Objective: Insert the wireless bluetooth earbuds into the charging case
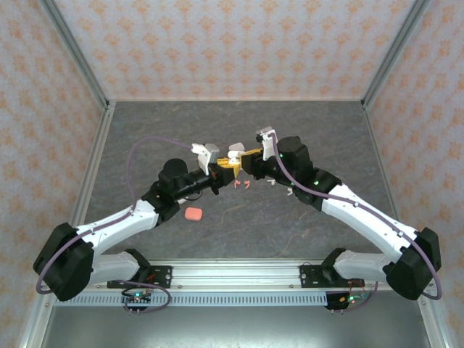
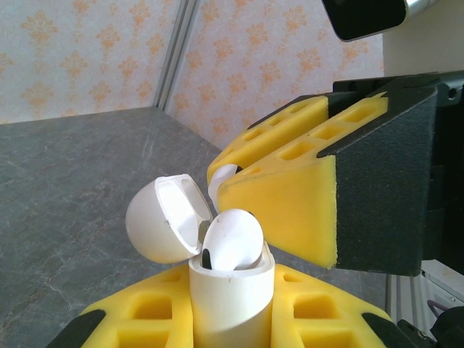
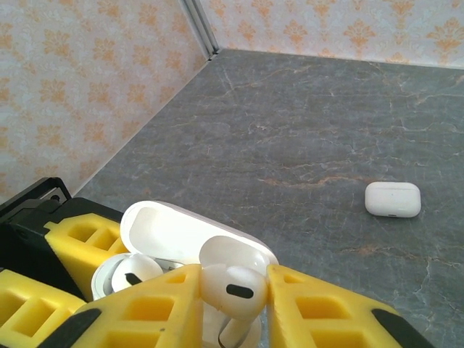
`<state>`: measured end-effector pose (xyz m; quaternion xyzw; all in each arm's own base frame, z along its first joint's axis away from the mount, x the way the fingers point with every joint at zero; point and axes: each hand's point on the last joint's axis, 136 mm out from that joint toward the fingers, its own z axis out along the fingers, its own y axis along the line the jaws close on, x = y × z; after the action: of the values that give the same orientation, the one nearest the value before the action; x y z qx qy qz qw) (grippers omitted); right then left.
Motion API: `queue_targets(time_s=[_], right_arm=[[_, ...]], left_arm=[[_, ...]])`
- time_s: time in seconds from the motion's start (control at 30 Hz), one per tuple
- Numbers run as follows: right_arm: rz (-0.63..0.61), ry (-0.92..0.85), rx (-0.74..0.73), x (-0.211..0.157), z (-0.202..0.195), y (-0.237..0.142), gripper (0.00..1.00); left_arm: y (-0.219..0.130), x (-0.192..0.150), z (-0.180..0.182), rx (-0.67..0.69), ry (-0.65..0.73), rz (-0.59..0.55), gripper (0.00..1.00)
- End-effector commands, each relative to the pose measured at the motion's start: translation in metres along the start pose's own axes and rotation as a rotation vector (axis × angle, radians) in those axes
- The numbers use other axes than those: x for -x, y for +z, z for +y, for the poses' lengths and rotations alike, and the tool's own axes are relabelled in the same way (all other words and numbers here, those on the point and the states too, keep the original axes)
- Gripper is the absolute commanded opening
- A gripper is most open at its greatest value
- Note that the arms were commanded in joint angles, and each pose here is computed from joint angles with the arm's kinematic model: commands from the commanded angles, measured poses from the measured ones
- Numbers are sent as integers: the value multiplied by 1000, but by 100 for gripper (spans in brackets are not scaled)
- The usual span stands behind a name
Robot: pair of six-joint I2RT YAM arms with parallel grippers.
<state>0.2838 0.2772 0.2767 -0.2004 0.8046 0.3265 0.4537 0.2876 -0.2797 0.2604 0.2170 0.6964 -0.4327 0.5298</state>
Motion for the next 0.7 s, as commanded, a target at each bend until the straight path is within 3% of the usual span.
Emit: queue_targets(time_s=[0.0,0.47,0.67], right_arm=[[54,36,108,-7,22,-2,27],[28,63,88,12,26,-15,44],[1,38,32,28,21,-33,57]], left_arm=[[0,18,-12,-48,28,-75,0],[-1,15,-12,-51,29,-72,0],[-3,15,-14,-59,39,-77,0]])
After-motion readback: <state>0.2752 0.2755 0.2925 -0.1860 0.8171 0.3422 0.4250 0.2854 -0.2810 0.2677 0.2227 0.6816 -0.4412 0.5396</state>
